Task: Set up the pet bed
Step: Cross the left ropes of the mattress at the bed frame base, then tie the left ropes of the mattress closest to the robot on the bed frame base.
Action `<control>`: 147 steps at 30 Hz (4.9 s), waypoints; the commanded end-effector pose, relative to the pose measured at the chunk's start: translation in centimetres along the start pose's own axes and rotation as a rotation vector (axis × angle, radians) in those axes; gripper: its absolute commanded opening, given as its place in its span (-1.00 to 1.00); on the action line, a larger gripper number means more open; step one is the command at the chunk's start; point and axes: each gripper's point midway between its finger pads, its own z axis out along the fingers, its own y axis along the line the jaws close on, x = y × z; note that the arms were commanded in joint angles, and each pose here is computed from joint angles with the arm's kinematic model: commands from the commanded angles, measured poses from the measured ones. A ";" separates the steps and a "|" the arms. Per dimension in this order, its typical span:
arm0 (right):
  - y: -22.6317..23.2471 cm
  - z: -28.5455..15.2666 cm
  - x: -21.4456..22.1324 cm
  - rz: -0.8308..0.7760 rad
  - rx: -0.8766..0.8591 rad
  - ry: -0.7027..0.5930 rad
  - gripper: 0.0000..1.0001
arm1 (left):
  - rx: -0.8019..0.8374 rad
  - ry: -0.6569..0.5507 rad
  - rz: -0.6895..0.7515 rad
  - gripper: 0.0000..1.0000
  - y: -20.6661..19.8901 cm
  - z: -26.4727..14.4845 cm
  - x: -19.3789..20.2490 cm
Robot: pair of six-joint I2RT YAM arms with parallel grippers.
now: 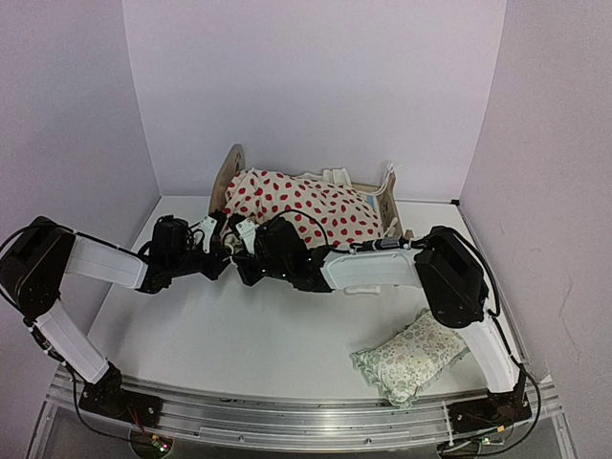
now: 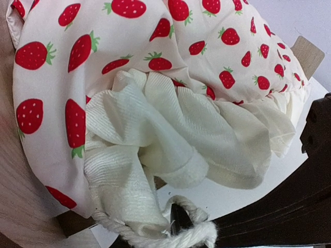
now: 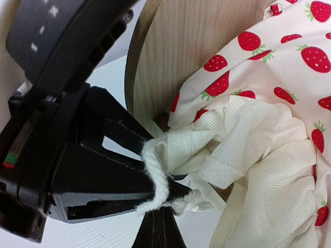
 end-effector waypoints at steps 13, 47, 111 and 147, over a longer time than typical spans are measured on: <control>0.8 -1.7 -5.7 0.027 -0.025 -0.115 -1.00 | 0.052 -0.059 0.007 -1.00 -1.1 -0.5 -1.3; -2.7 -2.1 -6.1 0.050 0.048 -0.109 -0.98 | 0.067 -0.043 -0.033 -0.48 -1.3 -0.6 -1.2; -2.6 1.9 6.2 0.230 0.157 0.265 0.06 | -0.298 -0.129 -0.380 0.12 2.6 -10.6 1.2; -4.9 4.0 8.9 0.303 0.135 0.290 -0.39 | -0.218 -0.041 -0.398 0.04 0.9 -9.4 2.3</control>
